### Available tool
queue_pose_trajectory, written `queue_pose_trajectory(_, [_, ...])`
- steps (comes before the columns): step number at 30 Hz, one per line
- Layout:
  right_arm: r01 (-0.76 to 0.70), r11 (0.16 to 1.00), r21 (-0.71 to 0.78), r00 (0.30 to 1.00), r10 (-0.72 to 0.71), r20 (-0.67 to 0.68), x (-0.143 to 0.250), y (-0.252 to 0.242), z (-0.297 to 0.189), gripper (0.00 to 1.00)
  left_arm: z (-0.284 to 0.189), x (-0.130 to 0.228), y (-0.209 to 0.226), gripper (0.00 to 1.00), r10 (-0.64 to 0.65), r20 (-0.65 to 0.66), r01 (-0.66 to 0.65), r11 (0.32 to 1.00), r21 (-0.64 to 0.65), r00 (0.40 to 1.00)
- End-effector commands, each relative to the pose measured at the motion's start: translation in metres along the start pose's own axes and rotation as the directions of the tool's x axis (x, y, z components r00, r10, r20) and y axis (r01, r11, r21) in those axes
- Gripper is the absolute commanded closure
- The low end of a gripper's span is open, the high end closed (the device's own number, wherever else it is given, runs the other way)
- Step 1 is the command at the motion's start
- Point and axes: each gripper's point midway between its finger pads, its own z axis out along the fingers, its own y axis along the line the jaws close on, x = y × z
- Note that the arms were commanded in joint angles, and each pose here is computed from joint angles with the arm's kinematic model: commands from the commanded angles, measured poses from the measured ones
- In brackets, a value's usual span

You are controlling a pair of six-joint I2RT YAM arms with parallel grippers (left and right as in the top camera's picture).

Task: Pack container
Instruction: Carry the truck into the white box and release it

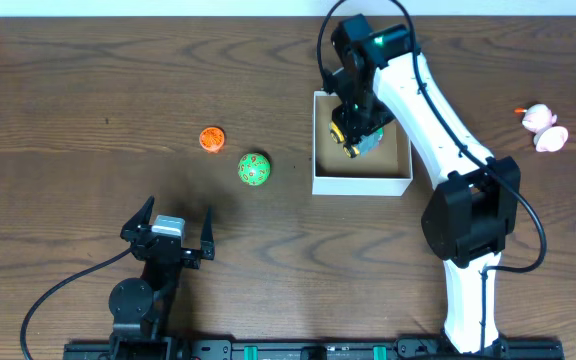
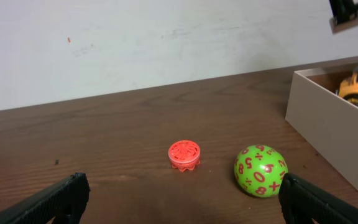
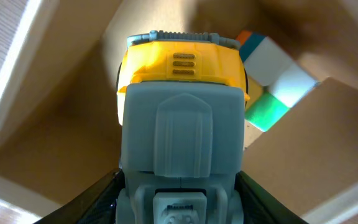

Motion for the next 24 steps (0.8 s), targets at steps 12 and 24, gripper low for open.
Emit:
queue_pose_trajectory(12, [0.012,1.0,0.0,1.0,-0.012,-0.003,0.003,0.001,0.02,0.41,0.001,0.016,-0.002,0.02,0.003,-0.046,-0.003,1.0,0.009,0.999])
queue_pose_trajectory(24, [-0.074,0.996,0.047,0.997,0.072,0.027,-0.005,-0.008,0.017,0.2,0.001,0.016,-0.002,0.02,0.003,-0.046,-0.003,1.0,0.009,0.999])
